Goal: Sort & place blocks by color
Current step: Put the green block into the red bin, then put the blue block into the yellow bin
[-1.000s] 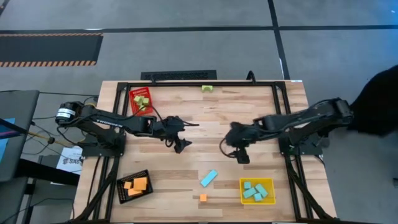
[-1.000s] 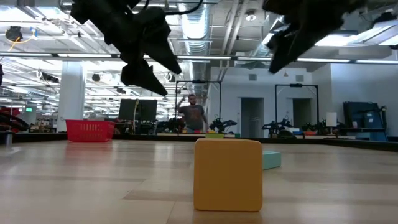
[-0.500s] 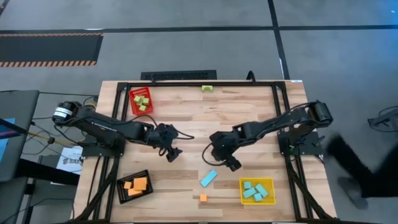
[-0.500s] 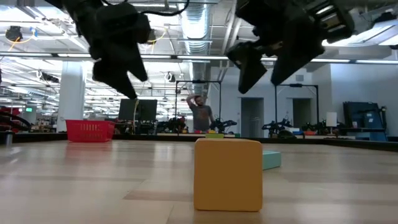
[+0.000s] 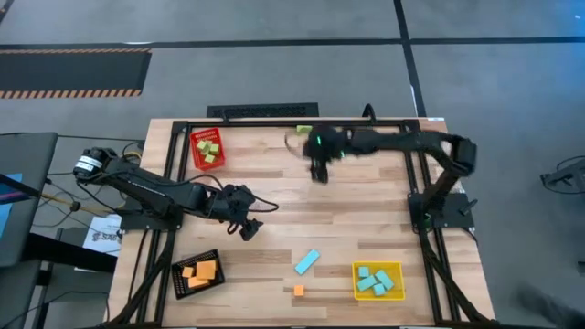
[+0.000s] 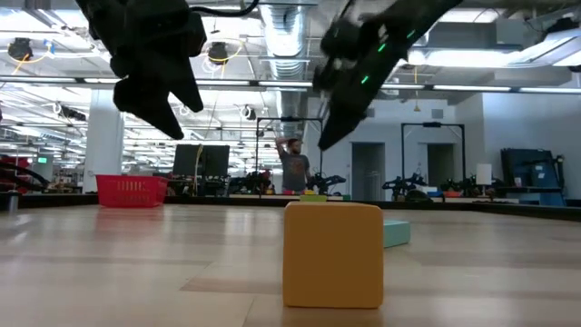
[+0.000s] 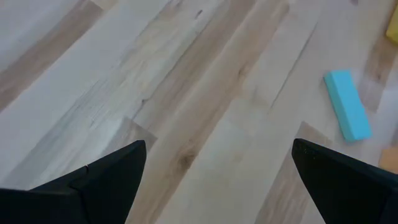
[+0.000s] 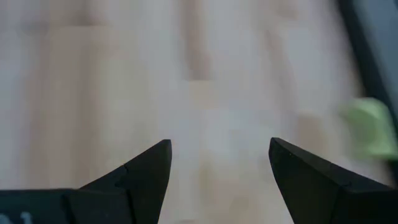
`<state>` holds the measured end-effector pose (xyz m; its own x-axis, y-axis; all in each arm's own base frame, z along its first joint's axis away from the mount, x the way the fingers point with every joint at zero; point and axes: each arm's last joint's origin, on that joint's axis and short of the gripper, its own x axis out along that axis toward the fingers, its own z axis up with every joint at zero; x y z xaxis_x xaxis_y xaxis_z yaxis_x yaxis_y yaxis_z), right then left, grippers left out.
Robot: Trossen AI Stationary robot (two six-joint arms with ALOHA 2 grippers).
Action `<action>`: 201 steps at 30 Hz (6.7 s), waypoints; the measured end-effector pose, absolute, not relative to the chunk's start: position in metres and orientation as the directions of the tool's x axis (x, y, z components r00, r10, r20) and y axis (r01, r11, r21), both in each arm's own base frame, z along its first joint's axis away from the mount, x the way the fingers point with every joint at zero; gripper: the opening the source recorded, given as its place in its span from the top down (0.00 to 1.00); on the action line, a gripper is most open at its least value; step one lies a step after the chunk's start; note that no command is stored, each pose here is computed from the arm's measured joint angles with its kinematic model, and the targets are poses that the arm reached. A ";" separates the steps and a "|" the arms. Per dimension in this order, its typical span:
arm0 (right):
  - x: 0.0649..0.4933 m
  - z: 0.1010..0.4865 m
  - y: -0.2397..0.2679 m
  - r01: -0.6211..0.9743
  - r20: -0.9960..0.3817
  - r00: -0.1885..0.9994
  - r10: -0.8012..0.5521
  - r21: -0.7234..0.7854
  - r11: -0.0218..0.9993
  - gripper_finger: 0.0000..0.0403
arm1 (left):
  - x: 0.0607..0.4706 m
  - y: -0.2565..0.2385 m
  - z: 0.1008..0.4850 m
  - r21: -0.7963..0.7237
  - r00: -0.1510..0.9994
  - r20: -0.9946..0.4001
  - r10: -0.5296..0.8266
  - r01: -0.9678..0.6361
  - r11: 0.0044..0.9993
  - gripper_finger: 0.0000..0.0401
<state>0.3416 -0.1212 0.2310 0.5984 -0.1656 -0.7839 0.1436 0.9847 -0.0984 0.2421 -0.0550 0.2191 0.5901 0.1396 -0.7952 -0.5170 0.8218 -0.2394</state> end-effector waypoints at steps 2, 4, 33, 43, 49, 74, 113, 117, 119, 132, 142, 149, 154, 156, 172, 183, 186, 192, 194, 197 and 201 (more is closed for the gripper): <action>0.346 0.229 -0.156 0.222 -0.795 0.569 -0.212 -0.099 0.970 0.28 | 0.241 -0.058 0.219 -0.255 0.596 -0.788 0.153 -0.543 0.800 0.02; 0.355 0.227 -0.188 0.261 -0.809 0.537 -0.240 -0.111 0.959 0.28 | 0.241 -0.061 0.220 -0.276 0.604 -0.778 0.170 -0.572 0.772 0.02; 0.375 0.163 -0.303 0.252 -0.955 0.256 -0.147 -0.081 0.964 0.40 | 0.238 -0.072 0.222 -0.388 0.639 -0.708 0.302 -0.709 0.589 0.02; 0.371 0.163 -0.292 0.187 -0.974 0.223 -0.022 0.020 0.982 0.75 | 0.237 -0.072 0.222 -0.369 0.633 -0.711 0.306 -0.707 0.603 0.02; 0.357 0.168 -0.289 0.204 -0.936 0.280 0.212 0.273 0.940 0.75 | 0.237 -0.072 0.222 -0.361 0.633 -0.707 0.315 -0.705 0.610 0.02; 0.386 0.331 -0.158 -0.349 -0.491 0.641 0.590 0.497 0.794 0.76 | 0.186 -0.010 0.300 -0.719 0.899 -0.319 0.300 -0.435 0.542 0.02; 0.411 0.328 -0.096 -0.333 -0.537 0.564 0.627 0.547 0.768 0.75 | 0.245 -0.013 0.277 -0.670 0.979 -0.118 0.164 -0.201 0.714 0.11; 0.411 0.328 -0.096 -0.333 -0.537 0.565 0.626 0.546 0.769 0.75 | 0.245 -0.013 0.275 -0.679 0.977 -0.137 0.165 -0.214 0.703 0.23; 0.411 0.328 -0.096 -0.334 -0.536 0.566 0.626 0.546 0.769 0.75 | 0.245 -0.013 0.274 -0.681 0.974 -0.154 0.165 -0.225 0.697 0.30; 0.411 0.327 -0.096 -0.329 -0.543 0.564 0.622 0.542 0.773 0.74 | 0.244 -0.012 0.272 -0.657 0.966 -0.168 0.197 -0.258 0.708 0.76; 0.410 0.326 -0.106 -0.303 -0.551 0.582 0.598 0.536 0.788 0.39 | 0.239 -0.001 0.264 -0.601 0.932 -0.286 0.222 -0.355 0.716 0.76; 0.400 0.325 -0.133 -0.113 -0.613 0.620 0.490 0.548 0.829 0.24 | 0.203 0.033 0.256 -0.282 0.604 -0.651 0.460 -0.755 0.592 0.76; 0.397 0.323 -0.137 -0.056 -0.649 0.611 0.452 0.535 0.843 0.23 | 0.175 0.066 0.260 0.017 0.239 -0.704 0.668 -0.936 0.353 0.76; 0.399 0.323 -0.132 -0.068 -0.648 0.607 0.459 0.534 0.843 0.23 | 0.167 0.081 0.252 0.091 0.127 -0.745 0.655 -0.953 0.288 0.76; 0.409 0.323 -0.097 -0.130 -0.664 0.567 0.487 0.512 0.849 0.23 | 0.151 0.143 0.207 0.243 -0.171 -0.902 0.397 -0.960 0.139 0.47; 0.393 0.296 -0.058 -0.174 -0.743 0.354 0.568 0.545 0.820 0.23 | 0.145 0.131 0.225 0.204 -0.106 -0.885 0.453 -0.963 0.174 0.13; 0.379 0.283 -0.035 -0.193 -0.752 0.297 0.588 0.555 0.809 0.23 | 0.143 0.116 0.243 0.135 0.006 -0.855 0.519 -0.963 0.233 0.12; 0.353 0.259 0.013 -0.107 -0.769 0.430 0.473 0.476 0.873 0.23 | 0.153 0.080 0.272 -0.033 0.395 -0.686 0.611 -0.856 0.516 0.12; 0.345 0.254 0.030 -0.113 -0.759 0.505 0.410 0.412 0.904 0.23 | 0.159 0.069 0.274 -0.047 0.527 -0.616 0.585 -0.766 0.641 0.12; 0.336 0.236 0.055 -0.160 -0.759 0.549 0.349 0.315 0.936 0.23 | 0.168 0.055 0.269 -0.057 0.688 -0.535 0.491 -0.609 0.791 0.12; 0.339 0.209 0.083 -0.309 -0.759 0.550 0.348 0.202 0.929 0.23 | 0.179 0.040 0.254 -0.079 0.805 -0.487 0.341 -0.429 0.900 0.11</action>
<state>0.3389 0.0830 0.2087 0.5498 0.3479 -0.7594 -0.3088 0.9294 0.2022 0.1786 0.0405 0.2539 0.8045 0.3405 -0.4866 -0.4288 0.8999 -0.0791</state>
